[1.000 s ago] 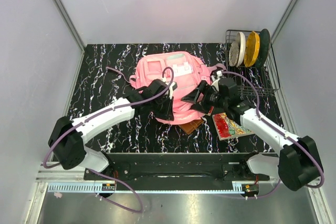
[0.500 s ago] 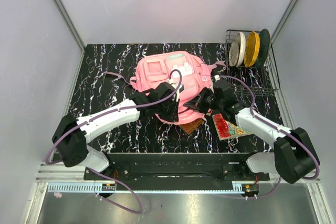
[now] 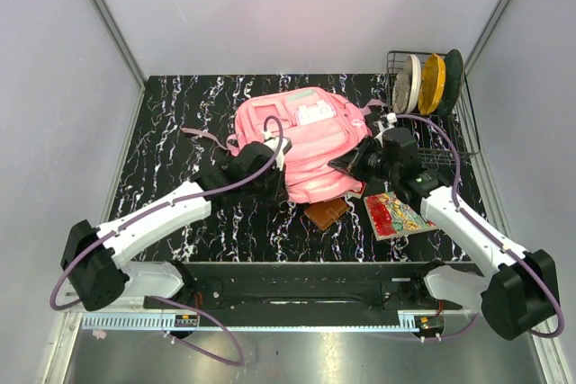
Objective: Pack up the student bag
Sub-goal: Unzip the student bag at the center of the board.
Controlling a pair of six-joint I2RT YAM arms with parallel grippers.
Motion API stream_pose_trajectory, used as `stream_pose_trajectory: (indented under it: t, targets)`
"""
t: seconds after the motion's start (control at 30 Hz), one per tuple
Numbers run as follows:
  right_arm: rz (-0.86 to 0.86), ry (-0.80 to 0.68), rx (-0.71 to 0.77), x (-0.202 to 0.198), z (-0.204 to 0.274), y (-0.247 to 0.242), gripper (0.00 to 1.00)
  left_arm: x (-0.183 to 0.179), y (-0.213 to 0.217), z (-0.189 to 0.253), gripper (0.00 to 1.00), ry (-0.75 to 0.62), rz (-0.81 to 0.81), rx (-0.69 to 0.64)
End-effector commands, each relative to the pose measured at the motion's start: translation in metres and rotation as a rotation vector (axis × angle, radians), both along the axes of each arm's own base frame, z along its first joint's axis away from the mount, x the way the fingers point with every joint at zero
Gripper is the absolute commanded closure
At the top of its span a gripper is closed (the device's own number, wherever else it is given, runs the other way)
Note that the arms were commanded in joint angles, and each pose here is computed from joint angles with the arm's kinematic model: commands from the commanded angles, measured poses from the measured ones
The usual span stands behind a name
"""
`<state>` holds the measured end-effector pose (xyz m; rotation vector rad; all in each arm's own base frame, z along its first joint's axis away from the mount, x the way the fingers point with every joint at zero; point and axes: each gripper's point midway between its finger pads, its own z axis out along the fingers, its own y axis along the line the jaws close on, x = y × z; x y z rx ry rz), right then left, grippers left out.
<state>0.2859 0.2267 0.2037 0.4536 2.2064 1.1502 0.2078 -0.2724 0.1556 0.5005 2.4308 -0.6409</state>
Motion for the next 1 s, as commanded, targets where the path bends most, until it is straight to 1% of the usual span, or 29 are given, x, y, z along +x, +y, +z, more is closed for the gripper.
stream_pose_trajectory:
  t: [0.0,0.03,0.07,0.27,0.37,0.5,0.6,0.7,0.77,0.8,0.83,0.87,0.9,0.93,0.97]
  targets:
    - [-0.084,-0.140,0.006,0.026,0.045,-0.018,1.00,0.005,0.032,0.005,1.00,-0.043,0.053,0.029]
    - [-0.088,-0.153,0.016,0.028,0.052,-0.018,1.00,0.006,0.034,0.004,1.00,-0.043,0.058,0.031]
    - [-0.088,-0.160,0.019,0.028,0.056,-0.018,1.00,0.010,0.041,0.001,1.00,-0.051,0.097,0.056]
    - [-0.122,-0.218,0.077,0.032,0.093,-0.027,1.00,0.019,0.070,-0.021,1.00,-0.003,0.221,0.160]
    - [-0.092,-0.249,0.096,0.030,0.110,-0.024,1.00,0.026,0.086,-0.032,1.00,0.021,0.287,0.203]
    - [-0.059,-0.253,0.109,0.024,0.117,-0.020,1.00,0.043,0.104,-0.037,1.00,0.027,0.391,0.212]
    - [-0.060,-0.251,0.096,0.019,0.113,-0.024,1.00,0.057,0.113,-0.036,1.00,0.022,0.462,0.206]
    - [-0.031,-0.247,0.090,0.014,0.111,-0.021,1.00,0.070,0.117,-0.034,1.00,0.017,0.500,0.197]
    - [0.001,-0.244,0.106,0.010,0.113,-0.017,1.00,0.075,0.115,-0.033,1.00,0.010,0.498,0.197]
    - [0.005,-0.235,0.109,0.011,0.111,-0.016,1.00,0.077,0.114,-0.032,0.95,0.009,0.498,0.199]
    - [0.015,-0.233,0.114,0.010,0.110,-0.014,1.00,0.078,0.114,-0.032,0.84,0.008,0.502,0.201]
    - [0.018,-0.232,0.117,0.010,0.109,-0.013,1.00,0.078,0.113,-0.031,0.79,0.011,0.496,0.195]
    - [0.019,-0.221,0.115,0.011,0.104,-0.012,1.00,0.079,0.110,-0.027,0.76,0.004,0.481,0.180]
    - [0.018,-0.224,0.119,0.013,0.105,-0.012,1.00,0.078,0.108,-0.024,0.65,0.001,0.472,0.168]
    - [0.023,-0.218,0.119,0.014,0.102,-0.011,1.00,0.076,0.105,-0.014,0.59,-0.014,0.455,0.130]
